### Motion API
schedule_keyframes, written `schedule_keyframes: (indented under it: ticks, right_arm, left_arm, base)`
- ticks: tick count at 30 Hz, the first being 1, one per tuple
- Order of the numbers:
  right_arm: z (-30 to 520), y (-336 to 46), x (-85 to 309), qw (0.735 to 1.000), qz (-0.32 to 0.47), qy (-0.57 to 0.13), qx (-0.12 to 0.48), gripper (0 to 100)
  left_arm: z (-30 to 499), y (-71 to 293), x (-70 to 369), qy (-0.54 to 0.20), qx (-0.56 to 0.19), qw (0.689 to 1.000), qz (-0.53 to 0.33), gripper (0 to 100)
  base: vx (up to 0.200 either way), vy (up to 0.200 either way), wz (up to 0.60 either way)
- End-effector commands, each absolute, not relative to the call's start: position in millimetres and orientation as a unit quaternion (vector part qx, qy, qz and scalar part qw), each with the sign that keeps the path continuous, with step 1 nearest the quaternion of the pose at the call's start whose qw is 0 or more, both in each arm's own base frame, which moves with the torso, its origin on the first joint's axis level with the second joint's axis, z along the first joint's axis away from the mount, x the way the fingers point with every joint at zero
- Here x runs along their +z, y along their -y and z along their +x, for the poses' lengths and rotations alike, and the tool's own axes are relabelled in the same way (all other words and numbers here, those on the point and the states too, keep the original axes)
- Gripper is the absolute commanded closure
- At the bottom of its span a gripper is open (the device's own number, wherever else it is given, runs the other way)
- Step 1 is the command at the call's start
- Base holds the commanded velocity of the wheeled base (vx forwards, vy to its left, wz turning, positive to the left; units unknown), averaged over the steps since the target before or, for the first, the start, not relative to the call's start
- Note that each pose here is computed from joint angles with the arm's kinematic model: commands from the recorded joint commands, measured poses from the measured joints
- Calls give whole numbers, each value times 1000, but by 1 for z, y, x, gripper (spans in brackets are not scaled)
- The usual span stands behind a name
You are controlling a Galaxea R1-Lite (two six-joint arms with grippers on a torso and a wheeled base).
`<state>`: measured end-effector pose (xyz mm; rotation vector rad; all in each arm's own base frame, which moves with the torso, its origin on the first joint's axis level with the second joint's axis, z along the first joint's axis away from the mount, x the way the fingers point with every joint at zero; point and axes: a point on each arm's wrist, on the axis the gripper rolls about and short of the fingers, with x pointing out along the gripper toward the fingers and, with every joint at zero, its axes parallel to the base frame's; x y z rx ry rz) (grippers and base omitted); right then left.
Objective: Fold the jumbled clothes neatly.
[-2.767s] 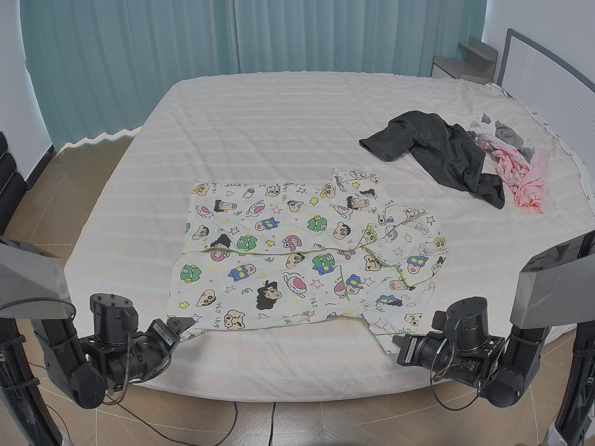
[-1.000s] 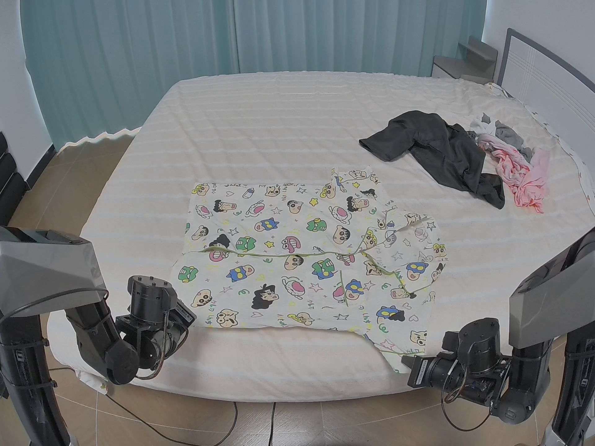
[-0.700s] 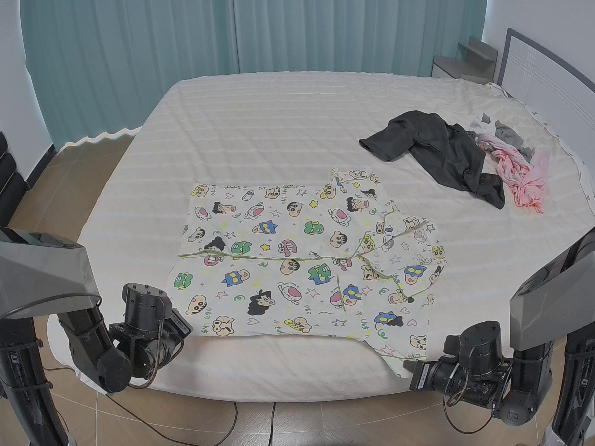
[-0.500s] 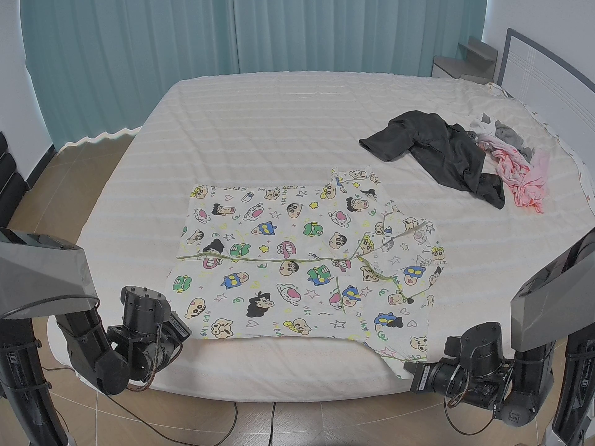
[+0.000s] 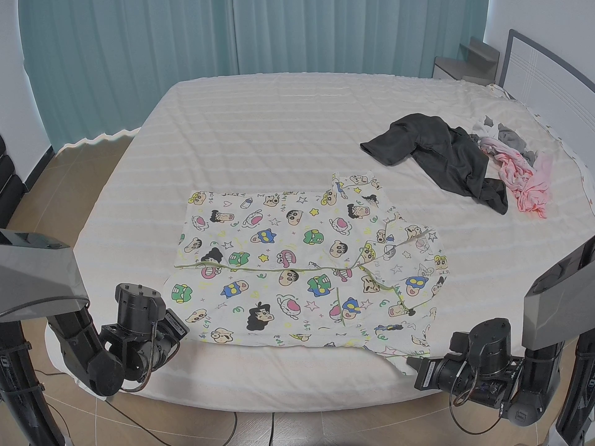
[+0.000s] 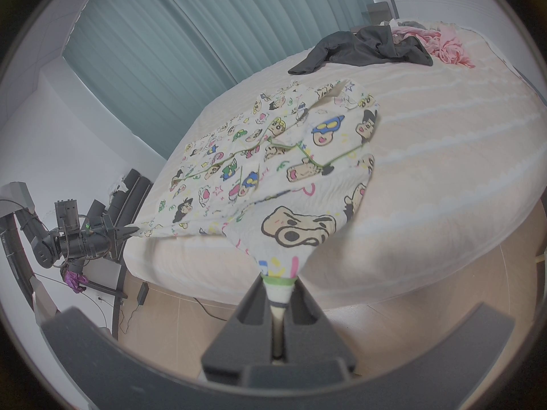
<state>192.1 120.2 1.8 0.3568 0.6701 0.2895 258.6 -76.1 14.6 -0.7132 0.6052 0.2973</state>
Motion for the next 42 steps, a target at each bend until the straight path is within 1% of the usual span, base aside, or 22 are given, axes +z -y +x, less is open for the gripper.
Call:
schedule_keyframes:
  ticks: [1,6,12,24,31,36,42]
  right_arm:
    - [193,-120,10,923,182,-306,147,100]
    - [192,-120,16,925,186,-296,150,100]
    - [191,-118,31,930,198,-267,160,100]
    - [188,-112,37,933,200,-257,153,100]
    - [185,-109,40,933,200,-255,154,100]
    - [185,-109,41,934,200,-253,155,100]
    - [185,-109,40,934,199,-253,155,100]
  left_arm:
    - [253,77,26,-279,131,886,-347,100]
    - [251,77,31,-275,127,887,-349,100]
    - [251,77,35,-270,124,888,-352,100]
    - [247,76,49,-248,113,891,-363,100]
    - [242,75,59,-237,105,892,-369,100]
    - [238,77,58,-253,106,891,-361,100]
    - [238,78,60,-251,102,892,-363,100]
  base:
    - [0,0,0]
    - [0,0,0]
    - [0,0,0]
    - [200,0,0]
    - [0,0,0]
    - [0,0,0]
    - [0,0,0]
